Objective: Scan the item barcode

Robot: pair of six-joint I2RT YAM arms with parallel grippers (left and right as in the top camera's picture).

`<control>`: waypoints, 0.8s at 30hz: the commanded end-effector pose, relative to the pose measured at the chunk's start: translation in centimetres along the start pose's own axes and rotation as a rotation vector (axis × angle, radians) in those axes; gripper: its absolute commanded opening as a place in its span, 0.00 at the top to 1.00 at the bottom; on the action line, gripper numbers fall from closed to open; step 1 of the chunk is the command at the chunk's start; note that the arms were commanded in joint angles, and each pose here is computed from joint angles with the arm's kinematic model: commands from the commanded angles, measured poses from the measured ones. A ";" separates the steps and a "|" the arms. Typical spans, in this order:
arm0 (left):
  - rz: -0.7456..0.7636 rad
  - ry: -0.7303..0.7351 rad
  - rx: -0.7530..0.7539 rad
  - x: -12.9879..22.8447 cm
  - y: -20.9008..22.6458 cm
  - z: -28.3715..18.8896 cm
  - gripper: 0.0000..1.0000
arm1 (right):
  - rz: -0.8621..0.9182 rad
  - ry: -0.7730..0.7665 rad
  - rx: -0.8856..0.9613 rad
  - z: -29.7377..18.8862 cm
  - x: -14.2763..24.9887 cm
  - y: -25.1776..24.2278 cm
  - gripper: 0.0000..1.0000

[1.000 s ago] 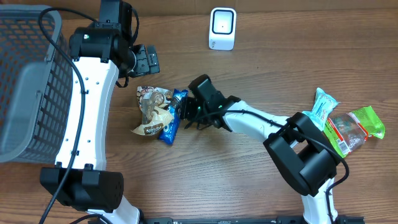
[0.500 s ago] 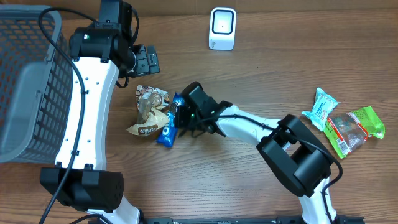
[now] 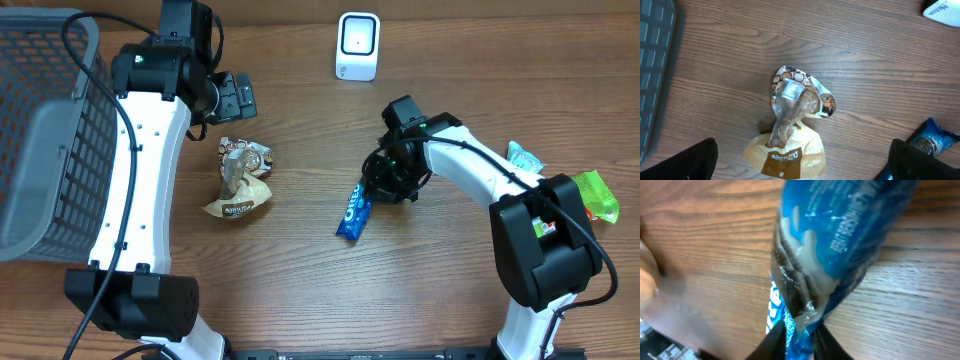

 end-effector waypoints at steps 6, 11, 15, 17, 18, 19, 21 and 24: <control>-0.004 -0.028 0.004 -0.4 0.0 -0.8 0.00 | -0.213 -0.058 0.011 -4.2 -1.0 2.2 0.65; -0.004 -0.027 0.004 -0.4 0.0 -0.8 0.01 | -0.080 -0.184 0.258 -8.9 -2.7 0.4 0.54; -0.004 -0.028 0.004 -0.4 0.0 -0.8 0.00 | 0.037 -0.233 0.292 -8.7 -3.1 -0.1 0.50; -0.004 -0.027 0.004 -0.4 0.0 -0.8 0.00 | 0.076 -0.244 0.285 -7.5 -3.1 0.0 0.47; -0.004 -0.027 0.004 -0.4 0.0 -0.8 0.00 | 0.098 -0.244 0.283 -6.7 -3.0 -0.1 0.42; -0.004 -0.027 0.004 -0.4 0.0 -0.8 0.00 | 0.119 -0.239 0.286 -5.8 -2.7 -0.3 0.39; -0.004 -0.027 0.004 -0.4 0.0 -0.8 0.00 | 0.154 -0.225 0.295 -4.6 -2.0 -0.8 0.33; -0.004 -0.027 0.004 -0.4 0.0 -0.8 0.00 | 0.159 -0.164 0.253 -1.1 -0.1 -0.7 0.32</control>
Point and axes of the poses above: each gripper's point midway between its finger pads, its own z axis out along the fingers, its own y axis along the line the jaws close on, x = y × z, the point moved 1 cm from there along -z, back along the fingers
